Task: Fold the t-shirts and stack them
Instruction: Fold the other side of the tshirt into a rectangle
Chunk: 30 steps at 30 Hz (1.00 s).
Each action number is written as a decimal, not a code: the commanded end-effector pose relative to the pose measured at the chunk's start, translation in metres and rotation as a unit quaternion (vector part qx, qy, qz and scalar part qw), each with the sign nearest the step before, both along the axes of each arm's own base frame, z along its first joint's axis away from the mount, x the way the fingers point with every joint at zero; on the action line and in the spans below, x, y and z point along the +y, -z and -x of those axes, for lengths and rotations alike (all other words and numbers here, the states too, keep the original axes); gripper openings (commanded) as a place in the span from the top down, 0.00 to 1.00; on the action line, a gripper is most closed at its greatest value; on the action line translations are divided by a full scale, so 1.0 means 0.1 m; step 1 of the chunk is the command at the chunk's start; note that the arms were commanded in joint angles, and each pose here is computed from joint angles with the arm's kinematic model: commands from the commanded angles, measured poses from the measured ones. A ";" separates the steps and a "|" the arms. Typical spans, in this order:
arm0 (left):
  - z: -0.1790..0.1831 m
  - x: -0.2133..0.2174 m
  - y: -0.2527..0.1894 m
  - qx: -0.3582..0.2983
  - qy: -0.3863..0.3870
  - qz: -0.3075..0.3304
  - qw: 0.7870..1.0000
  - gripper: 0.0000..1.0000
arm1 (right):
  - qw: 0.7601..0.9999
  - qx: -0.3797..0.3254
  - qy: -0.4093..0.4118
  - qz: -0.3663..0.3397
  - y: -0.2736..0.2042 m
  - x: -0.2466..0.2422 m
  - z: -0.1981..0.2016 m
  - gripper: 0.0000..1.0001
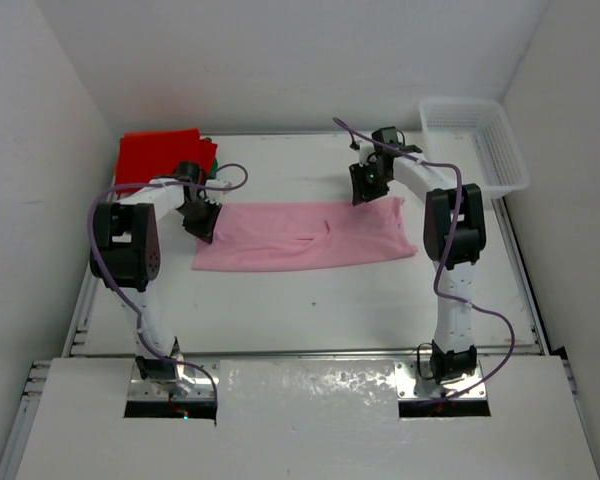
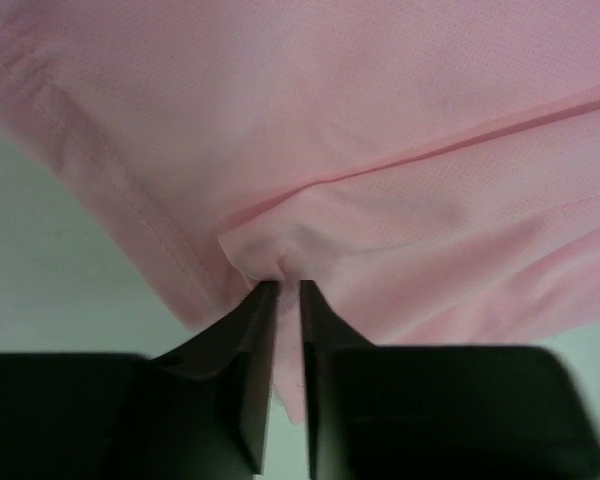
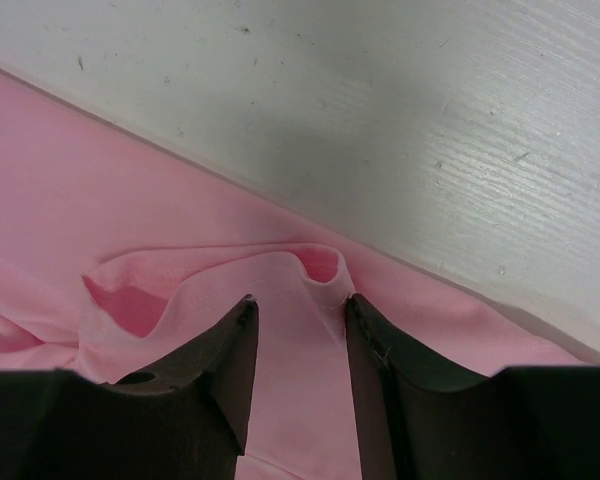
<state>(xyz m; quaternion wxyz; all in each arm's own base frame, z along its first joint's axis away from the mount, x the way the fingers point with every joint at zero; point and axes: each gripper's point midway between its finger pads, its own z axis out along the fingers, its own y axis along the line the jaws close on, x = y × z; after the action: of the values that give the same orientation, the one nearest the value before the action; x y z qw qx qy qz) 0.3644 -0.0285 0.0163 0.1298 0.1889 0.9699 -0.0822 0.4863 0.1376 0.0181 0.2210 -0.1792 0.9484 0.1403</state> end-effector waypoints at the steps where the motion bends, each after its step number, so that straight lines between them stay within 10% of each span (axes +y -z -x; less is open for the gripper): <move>1: -0.15 -0.03 -0.08 -0.023 -0.003 0.018 1.000 0.90 | 1.000 -0.026 -0.011 -0.007 -0.10 0.06 -0.10 0.61; 12: -0.14 -0.03 -0.13 -0.029 0.000 0.019 0.999 1.00 | 0.998 -0.039 -0.020 0.037 0.02 -0.01 -0.21 0.66; 21: -0.15 -0.04 -0.21 -0.037 0.002 0.021 0.999 1.00 | 0.998 -0.060 -0.014 0.024 -0.12 0.03 -0.25 1.00; 30: -0.09 -0.01 -0.39 -0.053 0.013 0.013 0.998 1.00 | 0.996 -0.090 0.014 0.014 -0.50 -0.08 0.19 1.00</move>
<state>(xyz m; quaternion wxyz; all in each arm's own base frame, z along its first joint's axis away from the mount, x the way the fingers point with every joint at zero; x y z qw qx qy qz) 0.3640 -0.0315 0.0254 0.1389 0.1938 0.9670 -0.0894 0.4634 0.1273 0.0236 0.2427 -0.1917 0.9448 0.1081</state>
